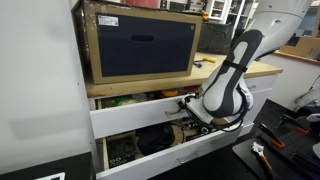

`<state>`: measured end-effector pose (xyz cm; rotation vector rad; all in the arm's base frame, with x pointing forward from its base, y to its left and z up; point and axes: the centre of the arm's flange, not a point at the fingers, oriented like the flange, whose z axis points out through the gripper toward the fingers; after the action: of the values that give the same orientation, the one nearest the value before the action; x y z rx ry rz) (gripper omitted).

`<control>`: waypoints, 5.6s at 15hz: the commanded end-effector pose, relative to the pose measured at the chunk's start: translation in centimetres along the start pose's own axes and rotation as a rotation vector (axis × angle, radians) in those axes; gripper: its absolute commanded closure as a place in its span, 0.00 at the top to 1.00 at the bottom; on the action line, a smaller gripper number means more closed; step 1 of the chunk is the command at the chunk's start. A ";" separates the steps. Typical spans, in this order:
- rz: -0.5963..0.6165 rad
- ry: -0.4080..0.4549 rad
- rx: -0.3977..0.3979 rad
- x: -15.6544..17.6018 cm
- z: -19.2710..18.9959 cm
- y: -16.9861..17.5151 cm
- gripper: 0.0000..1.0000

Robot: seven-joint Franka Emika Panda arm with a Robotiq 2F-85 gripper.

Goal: Pull open the top left drawer

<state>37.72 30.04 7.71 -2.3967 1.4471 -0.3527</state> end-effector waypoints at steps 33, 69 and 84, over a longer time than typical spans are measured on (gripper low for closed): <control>-0.167 -0.267 -0.041 1.8 -11.1 -15.4 1.00; -0.125 -0.455 -0.420 3.1 -3.4 -12.7 0.01; -0.204 -0.577 -0.630 0.2 -2.1 -9.6 0.00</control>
<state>46.01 32.80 15.16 -2.7288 1.1992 0.7366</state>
